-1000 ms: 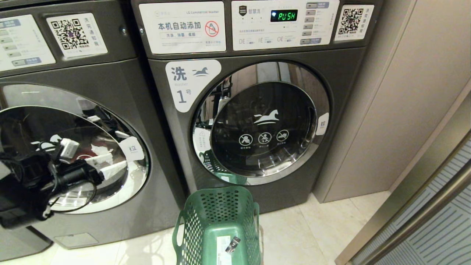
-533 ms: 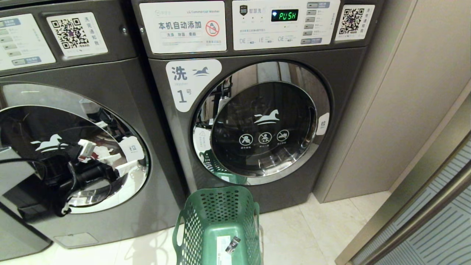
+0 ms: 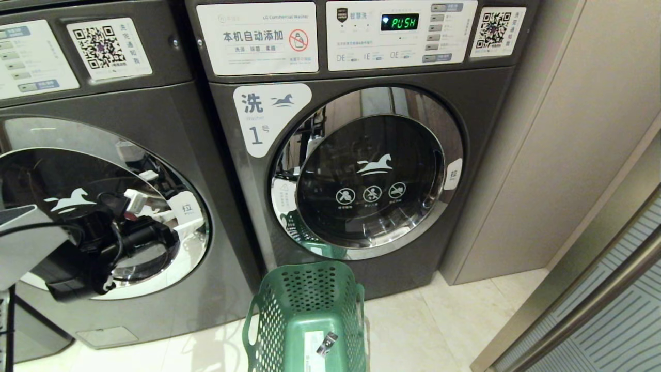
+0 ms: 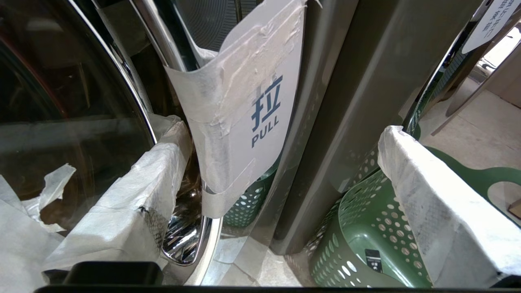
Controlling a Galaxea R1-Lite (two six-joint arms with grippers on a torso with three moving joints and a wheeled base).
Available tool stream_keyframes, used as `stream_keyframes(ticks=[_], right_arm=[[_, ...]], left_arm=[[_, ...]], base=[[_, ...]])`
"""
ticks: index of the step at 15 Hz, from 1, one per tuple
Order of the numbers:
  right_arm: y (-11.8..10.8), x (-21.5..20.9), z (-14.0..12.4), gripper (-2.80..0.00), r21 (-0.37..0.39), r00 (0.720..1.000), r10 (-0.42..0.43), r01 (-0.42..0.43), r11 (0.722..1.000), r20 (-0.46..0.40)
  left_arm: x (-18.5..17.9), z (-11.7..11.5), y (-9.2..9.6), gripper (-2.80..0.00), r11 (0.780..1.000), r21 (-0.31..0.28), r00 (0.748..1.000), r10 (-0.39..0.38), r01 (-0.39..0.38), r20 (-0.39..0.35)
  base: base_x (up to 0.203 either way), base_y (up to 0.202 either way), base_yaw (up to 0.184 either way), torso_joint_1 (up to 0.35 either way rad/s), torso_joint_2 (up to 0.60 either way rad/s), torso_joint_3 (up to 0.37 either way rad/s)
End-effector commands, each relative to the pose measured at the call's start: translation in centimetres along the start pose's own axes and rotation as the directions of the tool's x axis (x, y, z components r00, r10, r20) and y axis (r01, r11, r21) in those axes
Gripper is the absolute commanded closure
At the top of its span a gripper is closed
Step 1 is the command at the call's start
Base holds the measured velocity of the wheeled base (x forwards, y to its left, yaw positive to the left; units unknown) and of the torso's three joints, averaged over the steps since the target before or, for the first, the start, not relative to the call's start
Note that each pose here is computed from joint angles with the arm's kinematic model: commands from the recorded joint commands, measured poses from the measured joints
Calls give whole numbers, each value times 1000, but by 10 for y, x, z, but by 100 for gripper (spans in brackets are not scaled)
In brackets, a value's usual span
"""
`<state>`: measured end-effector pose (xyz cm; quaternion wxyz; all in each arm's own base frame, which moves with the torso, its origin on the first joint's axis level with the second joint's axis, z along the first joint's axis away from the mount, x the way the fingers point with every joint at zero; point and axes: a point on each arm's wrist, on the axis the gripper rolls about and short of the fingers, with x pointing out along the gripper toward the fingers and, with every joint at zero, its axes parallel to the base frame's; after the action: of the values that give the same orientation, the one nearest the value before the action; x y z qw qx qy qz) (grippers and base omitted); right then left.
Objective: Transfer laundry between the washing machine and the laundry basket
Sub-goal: Open the lid of the washing machine
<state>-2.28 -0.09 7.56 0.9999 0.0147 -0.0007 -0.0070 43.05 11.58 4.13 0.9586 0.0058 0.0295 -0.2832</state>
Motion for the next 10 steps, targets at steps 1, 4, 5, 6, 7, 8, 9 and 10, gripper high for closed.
stream_keyframes(ticks=[1, 4, 5, 6, 7, 8, 9, 10], right_arm=[[0, 0, 0, 0, 1, 1000, 0, 0, 1000, -1], [0, 0, 0, 0, 0, 1000, 0, 0, 1000, -1], [0, 0, 0, 0, 1, 1000, 0, 0, 1000, -1], [0, 0, 0, 0, 0, 1000, 0, 0, 1000, -1], [0, 0, 0, 0, 0, 1000, 0, 0, 1000, -1], [0, 0, 0, 0, 0, 1000, 0, 0, 1000, -1], [0, 0, 0, 0, 1, 1000, 0, 0, 1000, -1], [0, 0, 0, 0, 0, 1000, 0, 0, 1000, -1]], left_arm=[[5, 1, 1, -280, 1000, 13, 1000, -8, 8, 14], [10, -3, 4, -280, 999, -20, 999, -46, 46, 21], [11, -5, 5, -280, 998, -22, 998, -58, 58, 22], [13, -8, 7, -280, 997, -23, 997, -74, 75, 25], [15, -10, 9, -280, 995, -20, 995, -97, 97, 28], [17, -12, 10, -280, 992, -17, 992, -124, 125, 30], [17, -12, 9, -280, 987, -16, 987, -158, 159, 31], [17, -13, 8, -280, 980, -17, 980, -198, 198, 31]], base=[[0, 0, 0, 0, 0, 0], [0, 0, 0, 0, 0, 0], [0, 0, 0, 0, 0, 0], [0, 0, 0, 0, 0, 0], [0, 0, 0, 0, 0, 0], [0, 0, 0, 0, 0, 0], [0, 0, 0, 0, 0, 0], [0, 0, 0, 0, 0, 0]])
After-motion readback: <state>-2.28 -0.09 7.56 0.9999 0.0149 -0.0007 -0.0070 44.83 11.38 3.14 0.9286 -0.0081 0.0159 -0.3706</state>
